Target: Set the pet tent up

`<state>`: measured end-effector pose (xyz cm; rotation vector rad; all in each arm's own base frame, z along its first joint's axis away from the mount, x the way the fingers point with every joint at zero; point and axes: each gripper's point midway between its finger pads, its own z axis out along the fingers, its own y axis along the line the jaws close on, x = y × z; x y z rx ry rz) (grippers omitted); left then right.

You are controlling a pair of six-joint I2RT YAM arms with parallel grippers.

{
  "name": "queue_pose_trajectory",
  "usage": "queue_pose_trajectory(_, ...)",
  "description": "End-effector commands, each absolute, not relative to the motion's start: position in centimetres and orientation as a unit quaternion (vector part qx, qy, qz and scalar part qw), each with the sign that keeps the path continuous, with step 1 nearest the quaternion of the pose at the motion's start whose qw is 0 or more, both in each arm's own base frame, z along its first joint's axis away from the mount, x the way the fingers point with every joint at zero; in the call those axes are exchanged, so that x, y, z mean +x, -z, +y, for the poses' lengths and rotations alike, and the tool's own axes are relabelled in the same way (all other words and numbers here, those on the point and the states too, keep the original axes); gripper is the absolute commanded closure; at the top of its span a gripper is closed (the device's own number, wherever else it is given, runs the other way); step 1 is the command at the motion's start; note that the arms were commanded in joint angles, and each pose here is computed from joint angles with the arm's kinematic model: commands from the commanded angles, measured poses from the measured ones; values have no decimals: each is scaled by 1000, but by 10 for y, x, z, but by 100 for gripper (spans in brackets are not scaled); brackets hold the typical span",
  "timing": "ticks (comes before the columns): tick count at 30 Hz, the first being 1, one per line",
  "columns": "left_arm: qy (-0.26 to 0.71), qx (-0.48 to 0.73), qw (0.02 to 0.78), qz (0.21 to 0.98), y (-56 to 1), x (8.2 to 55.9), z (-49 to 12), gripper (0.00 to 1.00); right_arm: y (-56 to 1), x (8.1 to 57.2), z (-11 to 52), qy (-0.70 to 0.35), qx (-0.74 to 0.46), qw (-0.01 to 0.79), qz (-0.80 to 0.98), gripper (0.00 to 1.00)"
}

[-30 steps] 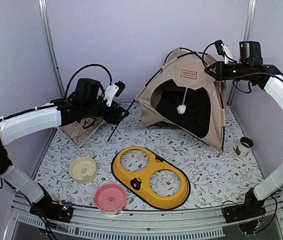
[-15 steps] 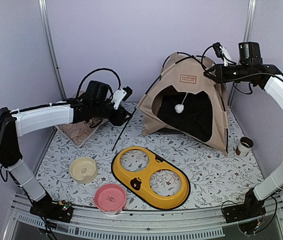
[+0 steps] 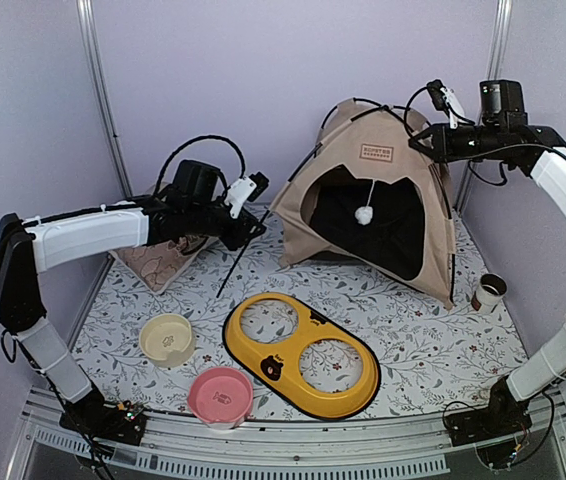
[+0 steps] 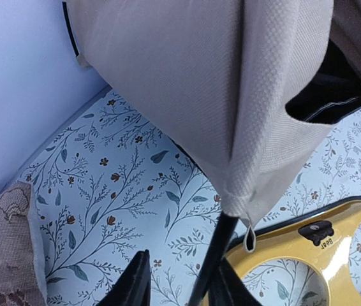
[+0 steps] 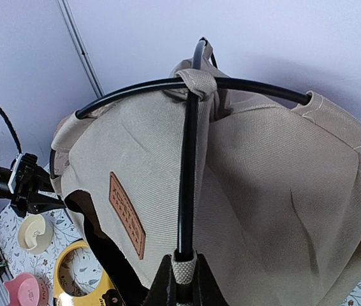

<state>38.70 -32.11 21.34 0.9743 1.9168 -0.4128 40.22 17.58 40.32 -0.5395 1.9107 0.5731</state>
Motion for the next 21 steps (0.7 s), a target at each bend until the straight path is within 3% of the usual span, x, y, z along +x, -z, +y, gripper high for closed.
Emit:
queue_pose_trajectory(1, 173, 395, 467, 772, -220, 394, -326, 76, -446, 393, 177, -237, -242, 564, 753, 97)
queue_pose_trajectory(5, 181, 388, 463, 776, -225, 394, -330, 100, -444, 395, 179, -245, -239, 561, 754, 92)
queue_pose_trajectory(6, 186, 386, 466, 775, -230, 392, -333, 100, -440, 396, 180, -251, -234, 558, 756, 86)
queue_pose_trajectory(10, 219, 361, 481, 769, -253, 378, -345, 100, -431, 397, 188, -254, -208, 555, 764, 40)
queue_pose_trajectory(12, 246, 337, 491, 765, -269, 370, -353, 100, -428, 393, 196, -251, -194, 558, 766, 23)
queue_pose_trajectory(21, 320, 214, 542, 747, -323, 328, -372, 100, -445, 345, 208, -291, -151, 590, 738, 2)
